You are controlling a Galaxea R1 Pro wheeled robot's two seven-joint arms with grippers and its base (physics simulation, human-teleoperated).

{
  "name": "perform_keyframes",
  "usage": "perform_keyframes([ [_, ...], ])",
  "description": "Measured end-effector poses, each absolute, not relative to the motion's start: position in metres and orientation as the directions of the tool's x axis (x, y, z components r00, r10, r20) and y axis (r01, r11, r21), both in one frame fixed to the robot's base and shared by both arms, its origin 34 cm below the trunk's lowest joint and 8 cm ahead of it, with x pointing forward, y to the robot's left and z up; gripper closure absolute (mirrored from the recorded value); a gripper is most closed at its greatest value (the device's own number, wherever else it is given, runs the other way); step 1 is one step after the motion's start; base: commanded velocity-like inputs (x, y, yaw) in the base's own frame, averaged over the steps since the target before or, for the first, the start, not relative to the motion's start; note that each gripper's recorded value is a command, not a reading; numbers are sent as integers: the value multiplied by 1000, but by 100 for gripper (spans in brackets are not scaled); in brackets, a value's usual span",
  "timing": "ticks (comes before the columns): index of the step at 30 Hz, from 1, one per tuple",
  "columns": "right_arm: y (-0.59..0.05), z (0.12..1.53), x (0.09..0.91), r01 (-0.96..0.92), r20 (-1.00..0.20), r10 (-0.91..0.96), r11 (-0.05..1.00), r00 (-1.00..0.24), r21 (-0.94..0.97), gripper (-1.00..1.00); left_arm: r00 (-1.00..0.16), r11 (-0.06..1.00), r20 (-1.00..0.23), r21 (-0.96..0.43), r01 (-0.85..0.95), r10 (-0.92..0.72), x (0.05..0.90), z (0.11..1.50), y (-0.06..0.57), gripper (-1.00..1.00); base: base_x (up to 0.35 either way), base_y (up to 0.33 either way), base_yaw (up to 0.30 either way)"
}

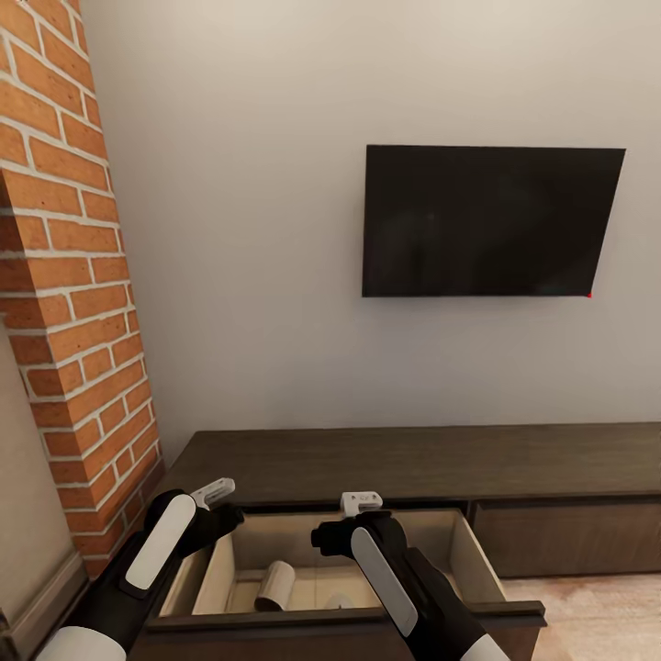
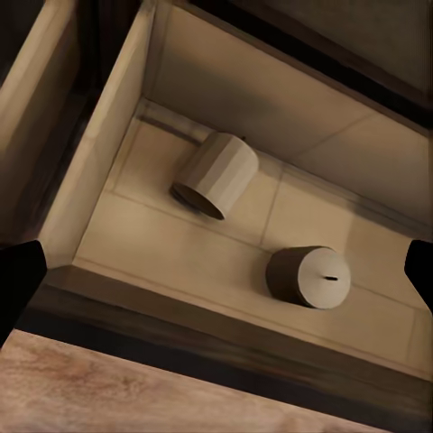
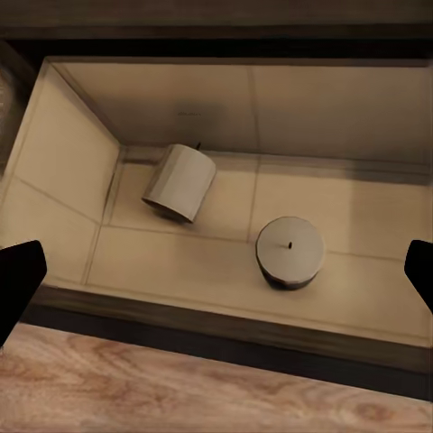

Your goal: Place each of the two pumpkins and all three candles from the living room inside a cabinet in the living room (use any cabinet), then make sure every cabinet is closed, and position the cauldron so it is next to a table in the living room.

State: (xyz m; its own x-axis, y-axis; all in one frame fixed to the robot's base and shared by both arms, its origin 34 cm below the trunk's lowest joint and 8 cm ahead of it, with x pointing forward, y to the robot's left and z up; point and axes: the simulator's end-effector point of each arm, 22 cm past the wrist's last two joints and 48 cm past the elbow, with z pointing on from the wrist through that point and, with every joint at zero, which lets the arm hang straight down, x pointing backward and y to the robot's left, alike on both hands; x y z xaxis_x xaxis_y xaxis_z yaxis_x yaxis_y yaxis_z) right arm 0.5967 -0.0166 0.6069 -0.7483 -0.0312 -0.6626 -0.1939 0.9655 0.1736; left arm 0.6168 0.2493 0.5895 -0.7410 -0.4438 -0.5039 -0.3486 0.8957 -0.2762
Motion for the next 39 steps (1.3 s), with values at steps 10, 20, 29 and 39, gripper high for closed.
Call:
perform_keyframes([
  [10, -16, 629, 601, -194, -663, -31, 965, -748, 174, -100, -741, 896, -504, -275, -349, -443, 622, 611, 249, -100, -3, 0, 0],
  [20, -17, 649, 606, -194, -662, -31, 965, -749, 174, -100, -740, 897, -507, -270, -350, -441, 626, 632, 251, -100, -268, 0, 3],
  [29, -17, 668, 609, -194, -661, -31, 966, -750, 174, -100, -735, 898, -517, -270, -347, -439, 631, 655, 251, -100, -331, 0, 165],
  [39, -16, 674, 611, -194, -661, -31, 966, -750, 174, -100, -734, 899, -518, -270, -346, -438, 633, 662, 250, -100, -331, 0, 272],
])
